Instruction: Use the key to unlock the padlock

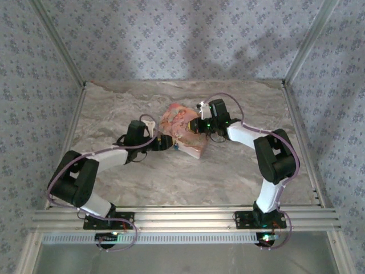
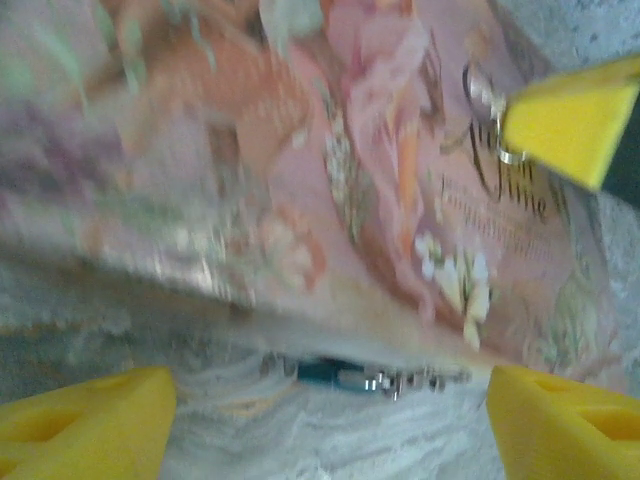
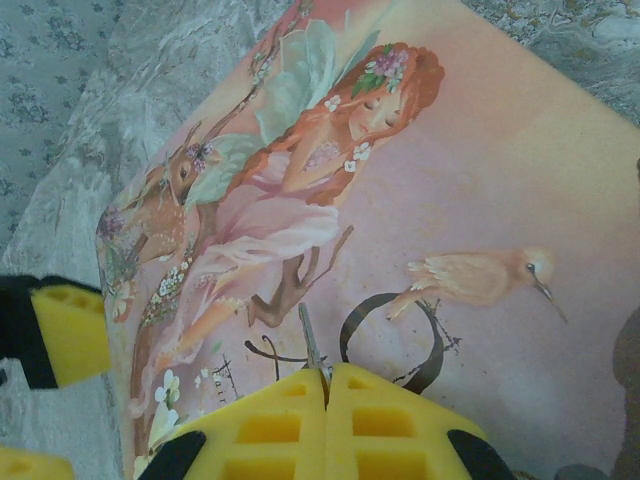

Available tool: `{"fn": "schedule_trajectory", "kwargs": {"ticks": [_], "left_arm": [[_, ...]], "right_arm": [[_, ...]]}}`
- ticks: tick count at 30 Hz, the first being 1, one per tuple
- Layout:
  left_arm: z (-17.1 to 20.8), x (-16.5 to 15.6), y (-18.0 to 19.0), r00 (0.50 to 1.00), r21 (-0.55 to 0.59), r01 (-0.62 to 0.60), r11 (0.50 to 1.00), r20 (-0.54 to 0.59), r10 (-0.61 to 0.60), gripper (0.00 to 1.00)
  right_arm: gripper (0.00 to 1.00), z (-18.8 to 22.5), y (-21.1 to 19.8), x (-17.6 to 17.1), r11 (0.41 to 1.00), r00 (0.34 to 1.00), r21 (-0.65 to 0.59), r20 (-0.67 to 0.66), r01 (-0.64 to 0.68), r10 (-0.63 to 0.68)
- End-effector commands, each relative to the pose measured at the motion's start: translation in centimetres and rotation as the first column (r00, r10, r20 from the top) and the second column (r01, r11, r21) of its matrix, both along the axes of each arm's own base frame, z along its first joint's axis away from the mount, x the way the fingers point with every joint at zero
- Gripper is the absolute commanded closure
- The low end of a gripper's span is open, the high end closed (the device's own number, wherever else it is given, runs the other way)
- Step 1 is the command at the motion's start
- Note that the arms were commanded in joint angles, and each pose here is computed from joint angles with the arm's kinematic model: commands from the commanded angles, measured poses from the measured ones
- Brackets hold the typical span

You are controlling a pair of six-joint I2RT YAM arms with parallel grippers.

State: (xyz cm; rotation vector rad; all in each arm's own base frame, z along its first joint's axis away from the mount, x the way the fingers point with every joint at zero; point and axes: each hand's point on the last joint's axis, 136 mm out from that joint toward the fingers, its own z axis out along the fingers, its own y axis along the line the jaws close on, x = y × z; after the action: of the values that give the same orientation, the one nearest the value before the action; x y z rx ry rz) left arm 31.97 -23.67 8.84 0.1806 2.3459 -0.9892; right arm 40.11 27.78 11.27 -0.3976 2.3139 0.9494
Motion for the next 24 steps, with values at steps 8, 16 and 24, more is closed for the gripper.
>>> {"fn": "schedule_trajectory", "kwargs": {"ticks": [8,16,24], "left_arm": [[0.3,-1.1,-2.5,0.977,0.009,0.127,0.992,0.170,-0.127,0.23],[-1.7,0.2,-3.9,0.972,0.022,0.157,0.987,0.175,-0.158,0.32],[-2.1,0.5,-4.7,0.965,0.022,0.196,0.980,0.171,-0.197,0.41]], "right_arm": [[1.00,-1.0,-0.6,-0.9,0.999,0.999,-0.029,-0.043,0.015,-0.016],[1.00,-1.0,-0.7,-0.9,0.999,0.999,-0.029,-0.043,0.015,-0.017],[1.00,-1.0,-0.8,-0.9,0.999,0.999,-0.030,-0.043,0.014,-0.016]]}}
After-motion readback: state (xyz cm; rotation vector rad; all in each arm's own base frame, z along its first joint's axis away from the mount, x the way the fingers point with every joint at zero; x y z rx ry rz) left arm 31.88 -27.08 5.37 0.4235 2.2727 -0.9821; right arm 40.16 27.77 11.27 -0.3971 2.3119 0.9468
